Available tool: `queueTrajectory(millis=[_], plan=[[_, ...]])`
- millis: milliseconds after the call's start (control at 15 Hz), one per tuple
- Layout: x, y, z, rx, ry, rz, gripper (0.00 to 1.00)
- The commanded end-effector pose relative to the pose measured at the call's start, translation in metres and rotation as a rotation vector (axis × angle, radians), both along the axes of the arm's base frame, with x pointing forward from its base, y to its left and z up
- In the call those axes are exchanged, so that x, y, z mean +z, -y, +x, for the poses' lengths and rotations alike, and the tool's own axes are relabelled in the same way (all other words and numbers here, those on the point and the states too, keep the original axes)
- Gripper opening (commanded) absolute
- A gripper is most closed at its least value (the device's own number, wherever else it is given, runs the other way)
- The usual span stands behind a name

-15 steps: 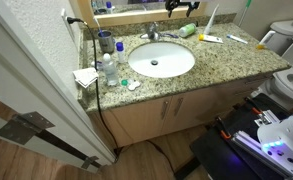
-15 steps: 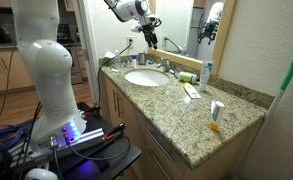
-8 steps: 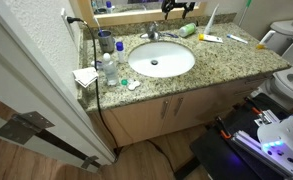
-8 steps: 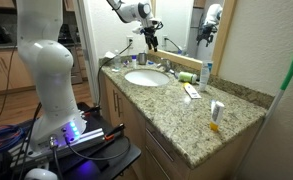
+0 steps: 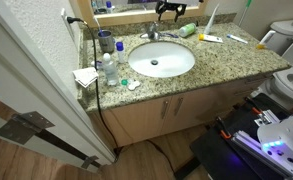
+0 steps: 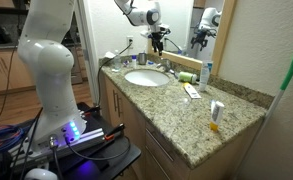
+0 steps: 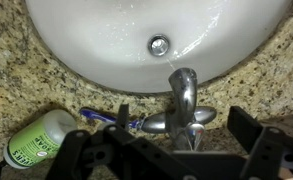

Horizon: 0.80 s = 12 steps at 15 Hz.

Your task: Turn on the faucet of the hand sink.

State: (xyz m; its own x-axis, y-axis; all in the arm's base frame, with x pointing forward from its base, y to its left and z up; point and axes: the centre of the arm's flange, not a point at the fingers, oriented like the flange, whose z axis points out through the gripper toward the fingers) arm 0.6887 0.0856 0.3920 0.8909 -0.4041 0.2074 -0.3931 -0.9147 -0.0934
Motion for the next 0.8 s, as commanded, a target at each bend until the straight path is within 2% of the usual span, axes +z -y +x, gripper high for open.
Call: queueTrajectory(millis=[0, 67, 467, 533, 600, 667, 733], plan=[[0.000, -0.001, 0.002, -0.003, 0.002, 0.001, 1.00], [-0.009, 0.001, 0.004, 0.025, -0.017, -0.055, 1.00], [-0.039, -0.002, 0.055, 0.047, -0.025, -0.057, 1.00], [-0.042, -0.004, 0.061, 0.047, -0.018, -0.053, 1.00], [-0.044, -0.007, 0.067, 0.024, 0.025, -0.052, 1.00], [-0.042, -0.002, 0.039, 0.027, -0.005, -0.049, 1.00], [-0.044, -0.004, 0.044, 0.027, 0.003, -0.050, 1.00]])
